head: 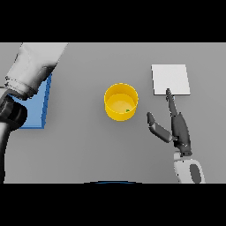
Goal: Pick up the red beaker and tilt it to pour out 1 green nut into yellow bowl. Pick up the yellow bowl and place it on the metallic measuring scale.
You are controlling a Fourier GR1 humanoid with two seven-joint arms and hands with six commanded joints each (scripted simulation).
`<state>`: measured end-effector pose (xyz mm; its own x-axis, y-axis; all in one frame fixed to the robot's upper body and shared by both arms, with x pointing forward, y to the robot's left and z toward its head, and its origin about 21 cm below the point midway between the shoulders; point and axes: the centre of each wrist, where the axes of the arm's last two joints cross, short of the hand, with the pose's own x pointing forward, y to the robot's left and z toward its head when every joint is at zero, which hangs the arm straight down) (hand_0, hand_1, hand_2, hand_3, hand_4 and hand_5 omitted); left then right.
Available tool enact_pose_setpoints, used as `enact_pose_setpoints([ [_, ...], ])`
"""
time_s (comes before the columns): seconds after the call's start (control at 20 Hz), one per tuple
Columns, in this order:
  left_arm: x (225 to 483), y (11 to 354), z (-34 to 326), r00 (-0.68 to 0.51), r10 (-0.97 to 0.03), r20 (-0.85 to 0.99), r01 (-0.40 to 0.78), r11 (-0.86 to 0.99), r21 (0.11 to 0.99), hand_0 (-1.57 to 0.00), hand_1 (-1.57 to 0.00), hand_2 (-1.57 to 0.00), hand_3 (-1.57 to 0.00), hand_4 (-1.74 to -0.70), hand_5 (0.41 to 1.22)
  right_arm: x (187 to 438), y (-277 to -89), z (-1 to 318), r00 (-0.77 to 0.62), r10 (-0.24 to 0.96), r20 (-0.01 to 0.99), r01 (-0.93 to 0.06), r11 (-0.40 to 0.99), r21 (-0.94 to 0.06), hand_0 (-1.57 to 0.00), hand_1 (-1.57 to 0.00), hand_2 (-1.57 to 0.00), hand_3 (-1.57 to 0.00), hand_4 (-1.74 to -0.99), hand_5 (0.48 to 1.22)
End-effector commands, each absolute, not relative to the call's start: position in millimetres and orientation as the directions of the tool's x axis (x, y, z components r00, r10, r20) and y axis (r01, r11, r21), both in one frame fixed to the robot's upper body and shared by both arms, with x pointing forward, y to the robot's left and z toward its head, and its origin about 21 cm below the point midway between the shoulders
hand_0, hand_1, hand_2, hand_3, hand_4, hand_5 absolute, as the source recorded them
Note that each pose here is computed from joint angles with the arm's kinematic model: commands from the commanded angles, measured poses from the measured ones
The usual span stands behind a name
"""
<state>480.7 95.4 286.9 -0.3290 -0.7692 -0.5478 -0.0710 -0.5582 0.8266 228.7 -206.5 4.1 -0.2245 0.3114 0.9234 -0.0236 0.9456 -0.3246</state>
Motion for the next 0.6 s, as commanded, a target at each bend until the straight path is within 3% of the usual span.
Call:
enact_pose_setpoints([
  [0.0,484,111,293,-0.300,-0.832,-0.467,-0.052,-0.475,0.878,-1.57,-1.57,-1.57,-1.43,-1.74,1.221,227,-210.6,4,-0.217,0.314,0.924,-0.017,0.946,-0.325,0.00,0.00,0.00,0.00,-0.999,0.665],
  [0.15,492,170,298,-0.146,-0.962,-0.232,-0.008,-0.234,0.972,-1.57,-1.57,-1.57,-1.45,-1.74,1.221,228,-202.0,2,-0.210,0.273,0.939,-0.040,0.957,-0.287,0.00,0.00,0.00,0.00,-1.004,0.668],
  [0.25,493,209,287,-0.052,-0.996,-0.074,-0.021,-0.073,0.997,-1.57,-1.57,-1.57,-1.45,-1.74,1.221,231,-201.5,4,-0.216,0.255,0.942,-0.045,0.962,-0.270,0.00,0.00,0.00,0.00,-0.996,0.664],
  [0.35,491,252,271,0.069,-0.995,0.070,-0.028,0.068,0.997,-1.57,-1.57,-1.57,-1.42,-1.74,1.221,231,-200.4,4,-0.204,0.265,0.942,-0.039,0.960,-0.279,0.00,0.00,0.00,0.00,-1.023,0.654],
  [0.55,482,304,235,0.255,-0.908,0.332,-0.099,0.317,0.943,-1.57,-1.57,-1.57,-1.44,-1.74,1.221,230,-201.3,4,-0.216,0.285,0.934,-0.047,0.952,-0.302,0.00,0.00,0.00,0.00,-1.057,0.652],
])
